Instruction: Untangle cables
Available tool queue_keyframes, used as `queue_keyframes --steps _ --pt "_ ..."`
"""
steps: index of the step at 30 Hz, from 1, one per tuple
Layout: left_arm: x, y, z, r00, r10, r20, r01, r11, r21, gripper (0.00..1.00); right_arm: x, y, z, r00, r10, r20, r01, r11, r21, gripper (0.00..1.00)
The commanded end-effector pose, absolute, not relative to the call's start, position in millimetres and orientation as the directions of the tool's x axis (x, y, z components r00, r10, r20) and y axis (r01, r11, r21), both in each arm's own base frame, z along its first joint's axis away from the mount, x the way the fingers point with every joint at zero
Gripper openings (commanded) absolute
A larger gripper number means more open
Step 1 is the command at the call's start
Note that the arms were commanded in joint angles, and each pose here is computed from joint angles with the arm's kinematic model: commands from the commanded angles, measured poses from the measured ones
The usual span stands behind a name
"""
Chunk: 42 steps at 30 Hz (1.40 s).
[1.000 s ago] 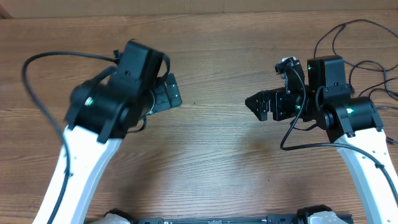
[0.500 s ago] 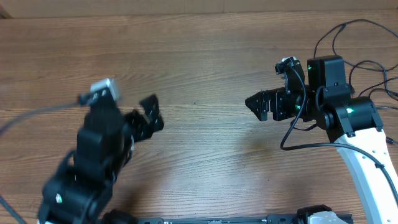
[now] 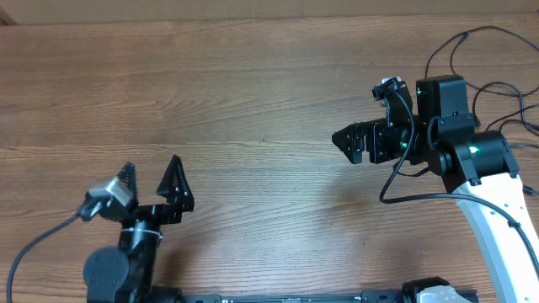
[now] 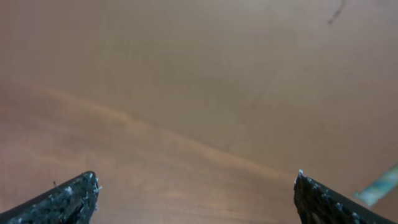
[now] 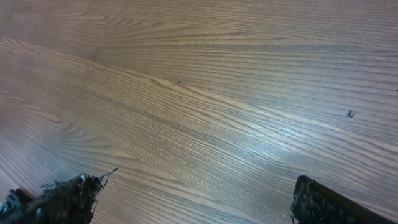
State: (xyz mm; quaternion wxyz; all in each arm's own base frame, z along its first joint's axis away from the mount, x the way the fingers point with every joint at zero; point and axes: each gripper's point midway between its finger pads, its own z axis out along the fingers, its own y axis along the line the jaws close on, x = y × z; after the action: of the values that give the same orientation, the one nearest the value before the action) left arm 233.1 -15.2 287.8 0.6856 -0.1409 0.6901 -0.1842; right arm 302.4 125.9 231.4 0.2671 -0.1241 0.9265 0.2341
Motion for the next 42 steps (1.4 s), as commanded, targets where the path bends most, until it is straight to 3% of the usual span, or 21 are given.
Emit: queue_keyframes --steps 1,13,19,26,42 --pt "230.4 -17.9 281.9 0.027 -0.338 -0.941 0.118 0.935 -0.333 1.0 304.2 126.5 236.5 -0.815 -0.11 -0.569 -0.365 0.859 0.357 1.0" --pt "238.6 -0.2 242.7 0.024 -0.197 -0.98 0.04 0.98 -0.196 1.0 304.2 126.5 236.5 -0.815 -0.11 -0.569 -0.365 0.859 0.357 1.0" --pt "237.9 0.9 213.8 0.046 -0.192 -0.98 0.039 0.981 -0.191 1.0 304.1 126.6 236.5 -0.815 -0.11 -0.569 -0.366 0.859 0.358 1.0" --pt "245.9 2.5 159.2 -0.067 -0.217 -0.974 0.011 0.976 -0.219 1.0 304.1 126.6 236.5 -0.815 -0.11 -0.569 -0.366 0.859 0.358 1.0" --pt "245.8 4.5 157.6 -0.071 -0.129 -0.989 0.004 0.991 -0.13 1.0 304.1 126.6 236.7 -0.815 -0.11 -0.569 -0.366 0.859 0.358 1.0"
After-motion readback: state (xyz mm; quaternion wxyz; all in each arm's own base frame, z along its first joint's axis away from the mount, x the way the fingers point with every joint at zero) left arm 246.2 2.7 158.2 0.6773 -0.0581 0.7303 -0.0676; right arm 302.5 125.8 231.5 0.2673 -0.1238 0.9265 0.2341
